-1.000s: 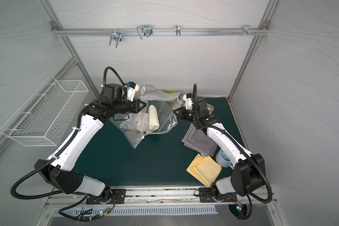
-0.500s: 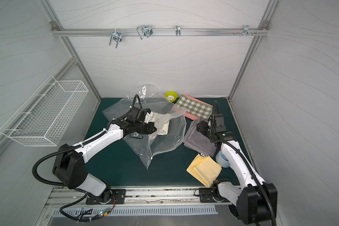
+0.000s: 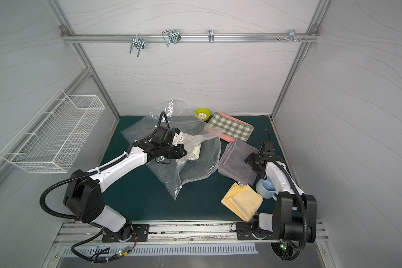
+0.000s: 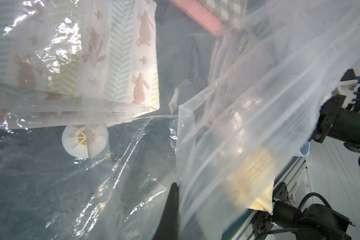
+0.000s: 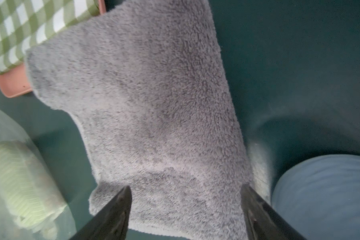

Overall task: Place the folded towel into the vacuum bag
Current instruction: Adjust the vacuum bag at the center of the board, then move the towel to the center of the board.

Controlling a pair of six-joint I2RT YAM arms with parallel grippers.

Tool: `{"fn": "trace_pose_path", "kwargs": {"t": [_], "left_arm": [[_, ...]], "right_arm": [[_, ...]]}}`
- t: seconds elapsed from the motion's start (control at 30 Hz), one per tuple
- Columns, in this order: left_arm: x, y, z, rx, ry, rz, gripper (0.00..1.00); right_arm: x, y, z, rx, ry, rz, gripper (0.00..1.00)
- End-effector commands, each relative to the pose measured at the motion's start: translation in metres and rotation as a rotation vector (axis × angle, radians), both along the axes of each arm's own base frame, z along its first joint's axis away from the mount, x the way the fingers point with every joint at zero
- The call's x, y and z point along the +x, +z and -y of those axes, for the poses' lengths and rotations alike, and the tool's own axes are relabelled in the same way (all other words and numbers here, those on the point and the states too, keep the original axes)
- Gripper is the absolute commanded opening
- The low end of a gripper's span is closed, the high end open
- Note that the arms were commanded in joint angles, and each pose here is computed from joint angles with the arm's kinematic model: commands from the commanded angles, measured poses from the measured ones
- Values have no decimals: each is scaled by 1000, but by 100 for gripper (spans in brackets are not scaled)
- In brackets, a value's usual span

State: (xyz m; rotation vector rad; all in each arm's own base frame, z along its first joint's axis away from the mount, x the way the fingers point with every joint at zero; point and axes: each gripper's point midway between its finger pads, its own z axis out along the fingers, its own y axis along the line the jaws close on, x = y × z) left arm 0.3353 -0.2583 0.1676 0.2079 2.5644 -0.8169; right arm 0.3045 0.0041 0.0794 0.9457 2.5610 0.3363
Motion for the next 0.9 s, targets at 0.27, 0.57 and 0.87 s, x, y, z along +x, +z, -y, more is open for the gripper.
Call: {"fn": "trace_pose_path", "kwargs": {"t": [0.27,0.57,0.87], "left_arm": [[13,27,10,-41,-4,62,0],[16,29,9,-21,-8,74,0],[17,28,9,-17,-8,74,0]], "right_arm": [[15,-31,18,-80,-32,-146,88],[28,-39,-27,74,67,-108,86],[23,-31,-99,215,221,-86,86]]}}
